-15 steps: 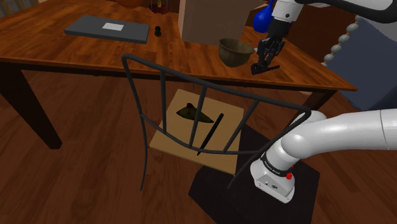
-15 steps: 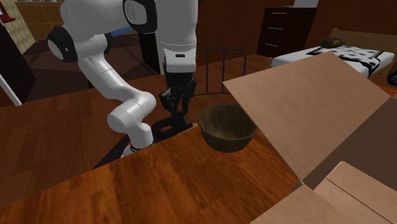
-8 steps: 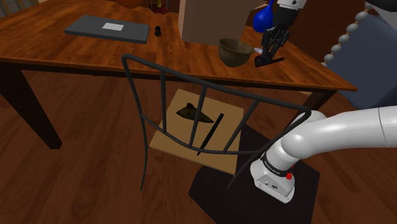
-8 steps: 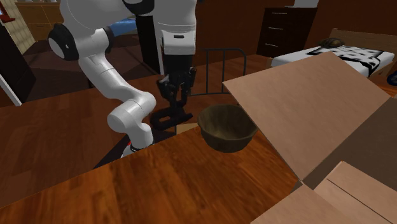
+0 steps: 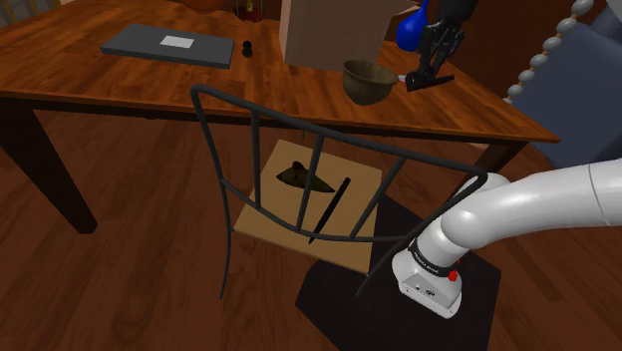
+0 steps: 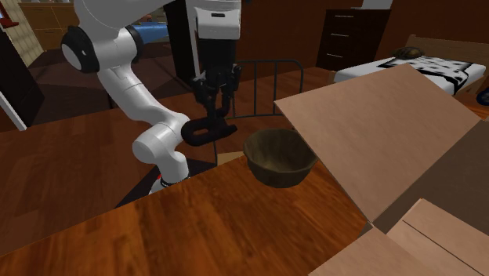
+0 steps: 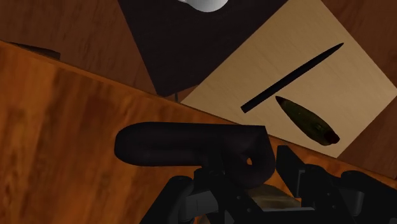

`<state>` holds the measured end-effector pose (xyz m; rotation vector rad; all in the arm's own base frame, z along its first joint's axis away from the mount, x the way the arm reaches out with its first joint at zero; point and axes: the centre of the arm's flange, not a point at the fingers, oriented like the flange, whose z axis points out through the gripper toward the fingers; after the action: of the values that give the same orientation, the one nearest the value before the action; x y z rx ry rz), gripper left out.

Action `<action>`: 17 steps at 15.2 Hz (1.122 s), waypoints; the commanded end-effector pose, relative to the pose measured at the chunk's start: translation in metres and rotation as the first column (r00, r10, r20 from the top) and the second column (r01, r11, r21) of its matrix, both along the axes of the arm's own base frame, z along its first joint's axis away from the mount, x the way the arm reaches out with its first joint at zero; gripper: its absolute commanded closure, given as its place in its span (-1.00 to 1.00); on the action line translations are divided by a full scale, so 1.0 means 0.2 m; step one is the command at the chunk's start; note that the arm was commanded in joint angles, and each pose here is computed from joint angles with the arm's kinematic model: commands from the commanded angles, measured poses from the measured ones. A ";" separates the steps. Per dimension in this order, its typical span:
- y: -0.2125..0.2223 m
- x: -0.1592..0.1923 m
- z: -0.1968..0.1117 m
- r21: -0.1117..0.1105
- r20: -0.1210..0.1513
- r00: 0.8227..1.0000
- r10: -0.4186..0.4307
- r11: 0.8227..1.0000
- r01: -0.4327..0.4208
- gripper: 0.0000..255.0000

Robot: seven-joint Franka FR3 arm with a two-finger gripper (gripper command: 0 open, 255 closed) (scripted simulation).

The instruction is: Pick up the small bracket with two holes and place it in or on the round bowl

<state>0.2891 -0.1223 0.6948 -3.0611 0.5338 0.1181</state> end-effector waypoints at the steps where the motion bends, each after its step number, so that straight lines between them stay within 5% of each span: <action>1: 0.00 0.00 0.05 0.000 0.000 1.000 0.000 1.000 0.000 1.00; 8: 0.00 0.00 0.21 0.000 0.000 1.000 0.000 1.000 0.000 1.00; 17: 0.11 0.58 0.28 0.000 0.000 1.000 0.000 1.000 0.000 1.00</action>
<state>0.3912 -0.1012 0.7526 -3.0609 0.5336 0.1180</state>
